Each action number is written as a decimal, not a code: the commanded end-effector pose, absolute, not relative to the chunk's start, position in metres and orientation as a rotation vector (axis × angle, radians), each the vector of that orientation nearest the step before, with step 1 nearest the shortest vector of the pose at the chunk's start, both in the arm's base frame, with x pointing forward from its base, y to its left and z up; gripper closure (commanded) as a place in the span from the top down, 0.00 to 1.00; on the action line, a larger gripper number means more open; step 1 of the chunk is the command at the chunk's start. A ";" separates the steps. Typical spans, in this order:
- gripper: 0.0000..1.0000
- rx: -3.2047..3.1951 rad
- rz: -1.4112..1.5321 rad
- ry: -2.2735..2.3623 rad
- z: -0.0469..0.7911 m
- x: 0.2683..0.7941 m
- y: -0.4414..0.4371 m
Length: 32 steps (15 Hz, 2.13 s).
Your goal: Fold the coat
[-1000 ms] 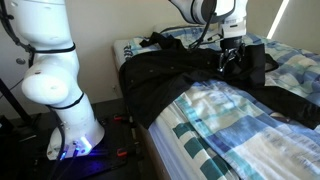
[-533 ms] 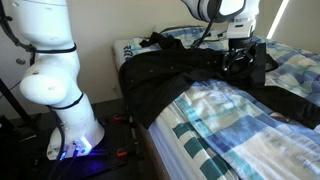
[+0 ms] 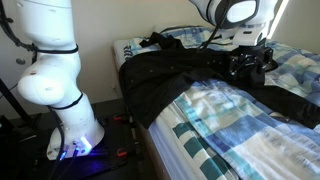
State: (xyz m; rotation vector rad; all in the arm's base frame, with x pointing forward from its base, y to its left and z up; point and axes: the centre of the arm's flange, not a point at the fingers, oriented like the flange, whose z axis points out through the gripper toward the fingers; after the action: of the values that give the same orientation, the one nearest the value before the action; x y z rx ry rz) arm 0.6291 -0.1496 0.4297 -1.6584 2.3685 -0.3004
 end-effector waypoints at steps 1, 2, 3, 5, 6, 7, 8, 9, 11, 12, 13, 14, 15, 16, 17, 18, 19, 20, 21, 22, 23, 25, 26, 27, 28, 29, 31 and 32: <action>1.00 -1.560 -0.270 2.394 0.390 0.653 -0.148; 1.00 -1.543 -0.268 2.399 0.379 0.657 -0.148; 1.00 -1.529 -0.273 2.407 0.368 0.660 -0.149; 1.00 -1.516 -0.282 2.426 0.350 0.667 -0.150; 1.00 -1.503 -0.288 2.443 0.344 0.669 -0.152; 1.00 -1.490 -0.292 2.454 0.340 0.671 -0.154; 1.00 -1.470 -0.296 2.467 0.338 0.672 -0.157; 1.00 -1.450 -0.302 2.477 0.338 0.672 -0.160; 1.00 -1.400 -0.322 2.494 0.343 0.670 -0.164; 1.00 -1.378 -0.328 2.501 0.345 0.669 -0.166; 1.00 -1.350 -0.342 2.513 0.347 0.668 -0.169; 1.00 -1.329 -0.354 2.523 0.348 0.668 -0.171; 1.00 -1.318 -0.360 2.533 0.347 0.668 -0.172; 1.00 -1.310 -0.361 2.540 0.343 0.668 -0.172; 1.00 -1.306 -0.356 2.545 0.340 0.669 -0.172; 1.00 -1.299 -0.352 2.552 0.337 0.670 -0.171; 1.00 -1.297 -0.354 2.556 0.336 0.671 -0.171; 1.00 -1.290 -0.358 2.560 0.336 0.671 -0.172; 1.00 -1.286 -0.362 2.562 0.336 0.672 -0.173; 1.00 -1.286 -0.366 2.562 0.337 0.673 -0.174; 1.00 -1.284 -0.373 2.562 0.339 0.674 -0.175; 1.00 -1.277 -0.389 2.564 0.341 0.678 -0.177; 1.00 -1.271 -0.402 2.568 0.343 0.680 -0.178; 1.00 -1.266 -0.415 2.571 0.345 0.682 -0.179; 1.00 -1.261 -0.430 2.576 0.347 0.686 -0.181; 1.00 -1.259 -0.445 2.580 0.348 0.689 -0.183; 1.00 -1.257 -0.470 2.584 0.349 0.695 -0.187; 0.82 -1.255 -0.483 2.588 0.350 0.698 -0.189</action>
State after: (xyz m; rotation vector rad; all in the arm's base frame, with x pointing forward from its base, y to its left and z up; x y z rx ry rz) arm 0.6795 -0.1840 0.3480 -1.2953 2.5706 -0.4165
